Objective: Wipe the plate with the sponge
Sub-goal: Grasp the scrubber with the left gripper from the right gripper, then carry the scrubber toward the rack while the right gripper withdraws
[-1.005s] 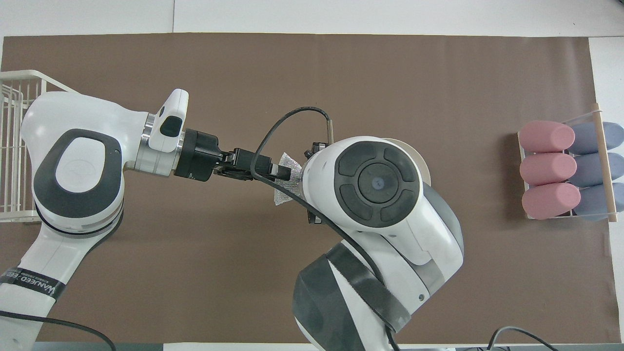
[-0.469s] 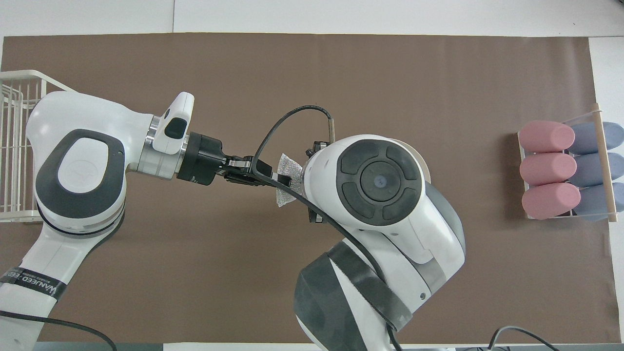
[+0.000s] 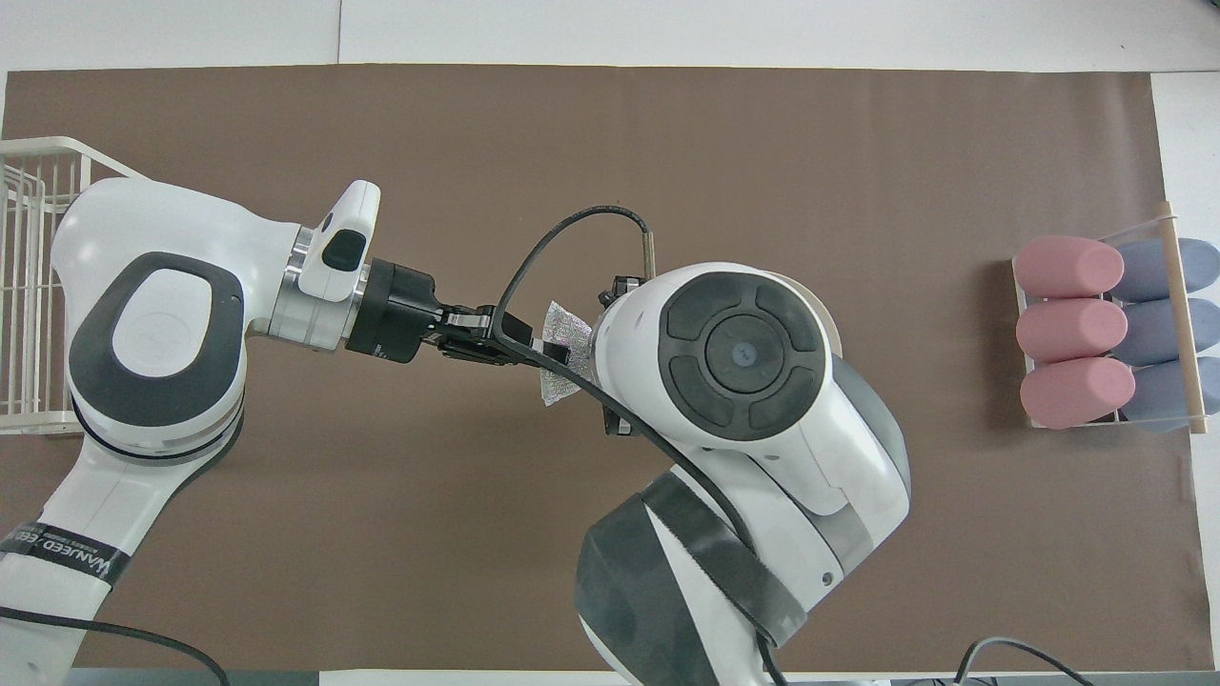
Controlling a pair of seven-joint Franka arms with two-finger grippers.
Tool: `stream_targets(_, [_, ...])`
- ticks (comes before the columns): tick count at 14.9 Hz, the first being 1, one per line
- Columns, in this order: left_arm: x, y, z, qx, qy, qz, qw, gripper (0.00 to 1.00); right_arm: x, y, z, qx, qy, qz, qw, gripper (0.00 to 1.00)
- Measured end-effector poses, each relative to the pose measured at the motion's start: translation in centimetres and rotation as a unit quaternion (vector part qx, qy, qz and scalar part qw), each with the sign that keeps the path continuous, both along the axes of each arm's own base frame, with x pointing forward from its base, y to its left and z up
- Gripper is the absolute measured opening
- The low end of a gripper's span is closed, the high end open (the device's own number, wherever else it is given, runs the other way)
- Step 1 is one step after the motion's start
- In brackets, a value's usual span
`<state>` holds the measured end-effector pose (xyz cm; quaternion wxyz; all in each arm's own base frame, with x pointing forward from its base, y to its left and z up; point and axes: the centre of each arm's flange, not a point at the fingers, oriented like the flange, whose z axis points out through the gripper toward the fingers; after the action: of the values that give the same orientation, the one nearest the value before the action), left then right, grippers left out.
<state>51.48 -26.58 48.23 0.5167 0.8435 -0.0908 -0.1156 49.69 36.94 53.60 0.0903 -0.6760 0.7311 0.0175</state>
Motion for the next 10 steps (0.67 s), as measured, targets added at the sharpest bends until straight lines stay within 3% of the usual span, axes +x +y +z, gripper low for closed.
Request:
stream_targets(1, [0.0,0.0,0.0,0.000,0.000,0.000,1.000,0.04,0.0,0.0,0.1,0.000,-0.001,0.000,1.000,0.09])
stream_targets(4, [0.0,0.1,0.0,-0.001,0.002,-0.001,1.000,0.04,0.3,-1.2,1.2,0.001,-0.009,-0.011,1.000,0.30])
stream_targets(6, [0.0,0.2,0.0,-0.002,0.004,-0.004,1.000,0.04,0.5,-2.7,2.6,-0.002,-0.015,-0.024,1.000,0.49])
stream_targets(7, [0.0,0.3,0.0,-0.002,0.005,-0.005,1.000,0.04,0.5,-3.5,3.3,-0.004,-0.018,-0.030,0.999,0.64])
stream_targets(10, [-0.1,0.4,0.0,-0.002,0.007,-0.006,1.000,0.04,0.8,-5.8,3.8,-0.022,-0.008,-0.022,0.999,0.93])
